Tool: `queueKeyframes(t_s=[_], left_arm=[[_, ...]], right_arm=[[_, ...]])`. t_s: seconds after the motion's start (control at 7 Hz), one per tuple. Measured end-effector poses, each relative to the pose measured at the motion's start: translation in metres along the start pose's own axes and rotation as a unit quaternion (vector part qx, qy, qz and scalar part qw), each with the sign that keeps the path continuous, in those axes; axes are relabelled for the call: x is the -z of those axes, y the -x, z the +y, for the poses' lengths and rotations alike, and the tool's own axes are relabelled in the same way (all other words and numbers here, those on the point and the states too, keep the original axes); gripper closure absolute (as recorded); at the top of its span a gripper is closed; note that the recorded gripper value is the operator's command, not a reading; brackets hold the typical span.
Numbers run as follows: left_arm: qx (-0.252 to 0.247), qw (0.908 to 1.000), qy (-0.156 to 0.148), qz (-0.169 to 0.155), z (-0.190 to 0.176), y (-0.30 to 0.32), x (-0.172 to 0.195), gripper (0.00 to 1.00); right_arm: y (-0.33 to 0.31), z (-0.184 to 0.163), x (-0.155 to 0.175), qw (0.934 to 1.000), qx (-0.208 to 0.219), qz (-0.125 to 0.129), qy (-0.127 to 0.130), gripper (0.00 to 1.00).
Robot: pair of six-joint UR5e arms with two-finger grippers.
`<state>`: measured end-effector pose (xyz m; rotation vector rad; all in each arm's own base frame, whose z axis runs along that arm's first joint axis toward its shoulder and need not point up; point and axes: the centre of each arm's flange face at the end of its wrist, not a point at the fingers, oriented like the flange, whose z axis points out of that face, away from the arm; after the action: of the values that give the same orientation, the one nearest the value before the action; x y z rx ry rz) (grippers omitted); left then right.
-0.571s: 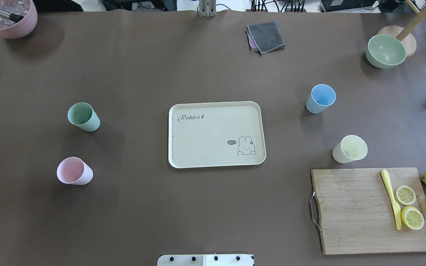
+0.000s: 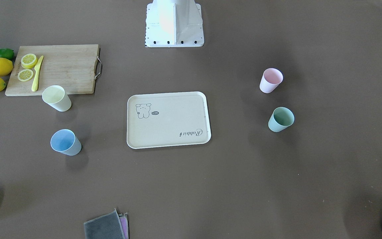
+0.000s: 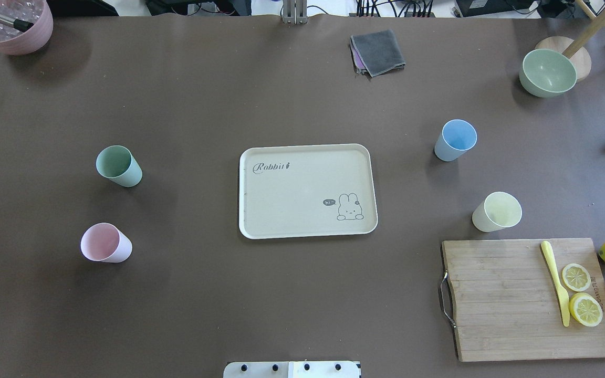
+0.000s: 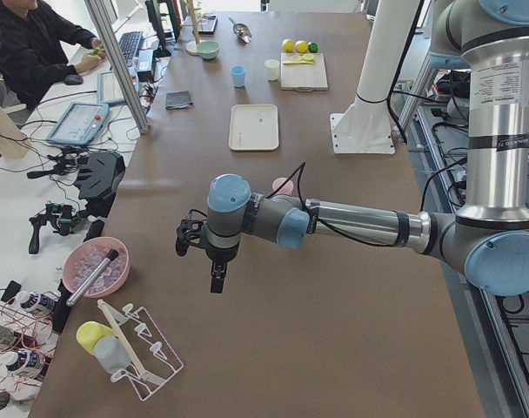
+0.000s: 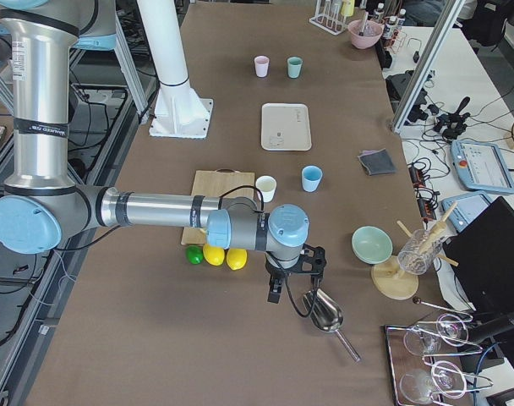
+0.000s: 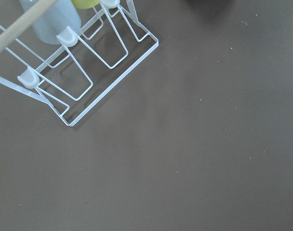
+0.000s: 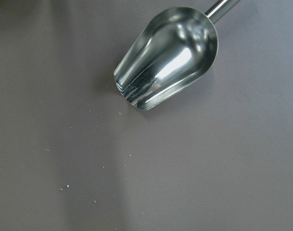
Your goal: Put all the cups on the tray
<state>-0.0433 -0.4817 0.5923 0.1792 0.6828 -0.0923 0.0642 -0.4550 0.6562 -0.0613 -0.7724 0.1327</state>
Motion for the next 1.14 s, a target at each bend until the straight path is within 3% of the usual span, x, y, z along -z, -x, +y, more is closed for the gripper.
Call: queueKeyframes(t_s=[1.14], left_arm=[[0.006, 1.0, 0.005, 0.003, 0.0066, 0.0031, -0.0037, 0.02]], right_arm=[[0.0044, 0.0001, 0.0042, 1.0, 0.004, -0.002, -0.004, 0.0]])
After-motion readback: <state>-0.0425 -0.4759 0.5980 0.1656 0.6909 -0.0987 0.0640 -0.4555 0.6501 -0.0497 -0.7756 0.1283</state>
